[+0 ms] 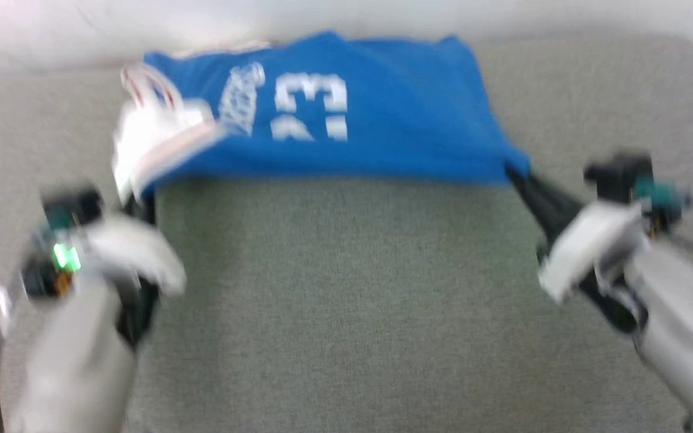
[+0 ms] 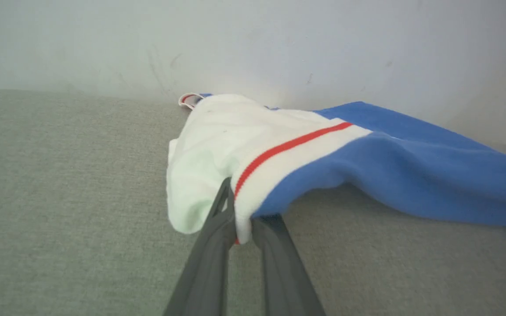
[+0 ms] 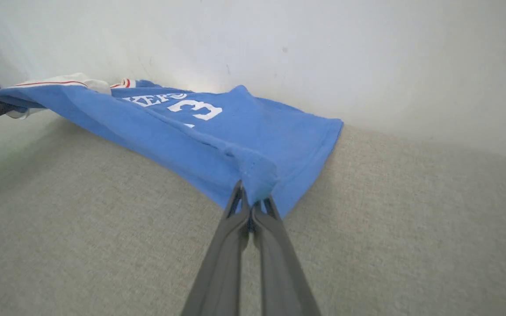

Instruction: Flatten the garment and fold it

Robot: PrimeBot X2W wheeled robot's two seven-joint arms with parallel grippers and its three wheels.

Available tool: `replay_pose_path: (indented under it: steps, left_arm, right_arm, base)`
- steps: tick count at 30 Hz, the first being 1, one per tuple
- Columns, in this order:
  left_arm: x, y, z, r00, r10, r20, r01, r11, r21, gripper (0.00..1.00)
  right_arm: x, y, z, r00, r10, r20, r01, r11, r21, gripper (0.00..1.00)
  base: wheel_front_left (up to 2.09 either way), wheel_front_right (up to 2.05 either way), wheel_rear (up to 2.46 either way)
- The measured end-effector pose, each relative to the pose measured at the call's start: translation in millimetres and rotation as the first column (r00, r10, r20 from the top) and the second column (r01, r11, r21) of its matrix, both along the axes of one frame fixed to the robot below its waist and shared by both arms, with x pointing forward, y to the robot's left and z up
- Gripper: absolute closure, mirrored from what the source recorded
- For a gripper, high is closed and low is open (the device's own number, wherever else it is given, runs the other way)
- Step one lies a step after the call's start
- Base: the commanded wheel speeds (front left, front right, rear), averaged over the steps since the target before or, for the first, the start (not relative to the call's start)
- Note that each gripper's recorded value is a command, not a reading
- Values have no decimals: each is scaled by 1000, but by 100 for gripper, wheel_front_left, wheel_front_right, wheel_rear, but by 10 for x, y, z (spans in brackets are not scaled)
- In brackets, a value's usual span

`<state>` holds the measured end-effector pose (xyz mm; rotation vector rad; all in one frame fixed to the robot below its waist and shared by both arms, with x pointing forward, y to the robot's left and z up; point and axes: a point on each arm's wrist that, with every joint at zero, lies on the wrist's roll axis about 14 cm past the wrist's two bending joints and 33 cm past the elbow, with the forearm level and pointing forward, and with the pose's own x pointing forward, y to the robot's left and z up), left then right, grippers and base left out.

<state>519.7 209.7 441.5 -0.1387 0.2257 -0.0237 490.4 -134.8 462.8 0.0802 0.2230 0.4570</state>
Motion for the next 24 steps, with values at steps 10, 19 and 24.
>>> replay_pose_path:
  steps: [10,19,24]
  left_arm:
    - [-1444,-29,8,997,36,-73,-35,999,12,100]
    - [-2246,-97,211,981,29,-193,-27,1000,12,100]
    - [-2489,-121,162,960,22,-278,-21,1000,7,100]
  right_arm:
    - [-909,-319,-7,997,-73,-1,73,996,42,100]
    - [-1494,-492,-117,984,-172,-49,175,982,74,100]
    - [-1919,-446,-309,961,-220,-166,233,970,66,100]
  base:
    - [0,0,0]
    - [0,0,0]
    - [0,0,0]
